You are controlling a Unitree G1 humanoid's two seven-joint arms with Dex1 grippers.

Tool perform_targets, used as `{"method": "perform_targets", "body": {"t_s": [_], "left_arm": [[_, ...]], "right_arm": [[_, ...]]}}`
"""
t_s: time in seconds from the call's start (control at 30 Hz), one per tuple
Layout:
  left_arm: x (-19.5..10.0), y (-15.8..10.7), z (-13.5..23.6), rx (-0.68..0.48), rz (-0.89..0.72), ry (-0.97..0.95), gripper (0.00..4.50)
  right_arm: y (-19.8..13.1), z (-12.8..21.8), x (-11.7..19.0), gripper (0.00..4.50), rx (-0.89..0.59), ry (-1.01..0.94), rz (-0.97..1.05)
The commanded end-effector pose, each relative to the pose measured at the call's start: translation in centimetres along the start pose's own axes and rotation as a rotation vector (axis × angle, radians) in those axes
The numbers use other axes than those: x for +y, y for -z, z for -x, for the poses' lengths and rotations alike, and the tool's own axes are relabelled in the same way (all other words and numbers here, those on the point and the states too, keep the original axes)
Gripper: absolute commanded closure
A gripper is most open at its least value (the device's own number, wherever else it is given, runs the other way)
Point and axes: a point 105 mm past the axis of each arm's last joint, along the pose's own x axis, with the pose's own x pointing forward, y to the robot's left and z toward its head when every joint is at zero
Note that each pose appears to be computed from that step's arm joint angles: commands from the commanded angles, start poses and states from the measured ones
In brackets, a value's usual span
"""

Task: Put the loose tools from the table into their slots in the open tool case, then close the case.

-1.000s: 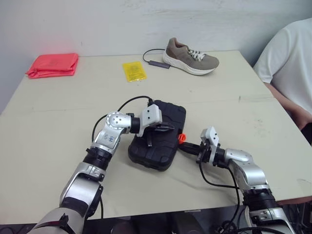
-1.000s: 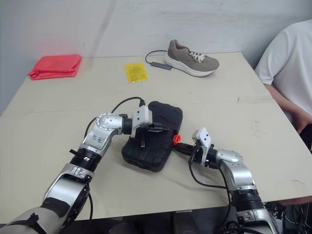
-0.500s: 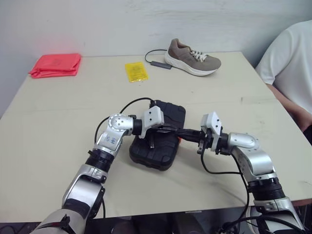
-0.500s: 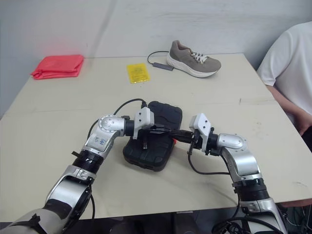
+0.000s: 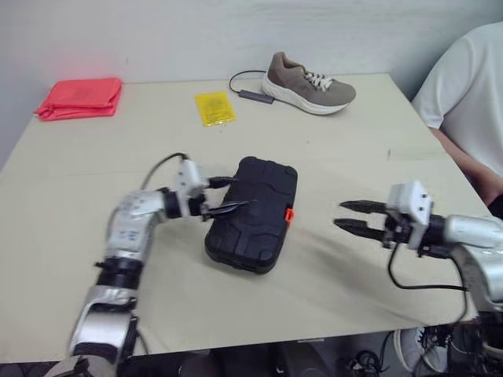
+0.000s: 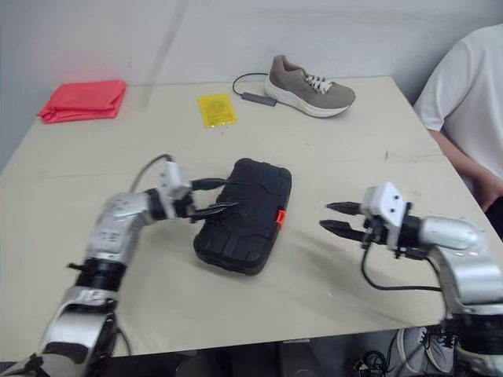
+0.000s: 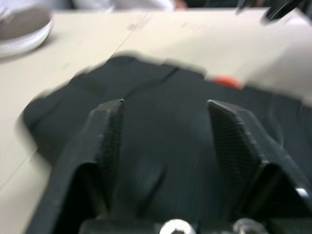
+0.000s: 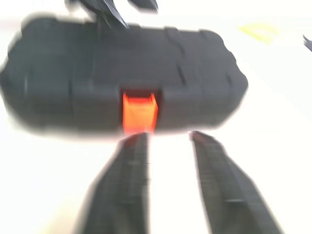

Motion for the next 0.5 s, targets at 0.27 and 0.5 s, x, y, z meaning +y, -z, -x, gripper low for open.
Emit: {"method": "perform_targets", "body": {"t_s": [0.27,0.5], "left_arm": [[2.0,2.3,15.3,0.324,-0.04,-0.399,0.0],[1.1,3.3,17.7,0.34,0.015,-0.506,0.0]], "right_arm": [[0.3,7.3,-2.1,0.05,0.126,0.121,0.177],[0.5,7.2,-3.0,0.05,0.103,0.194,0.186]]}}
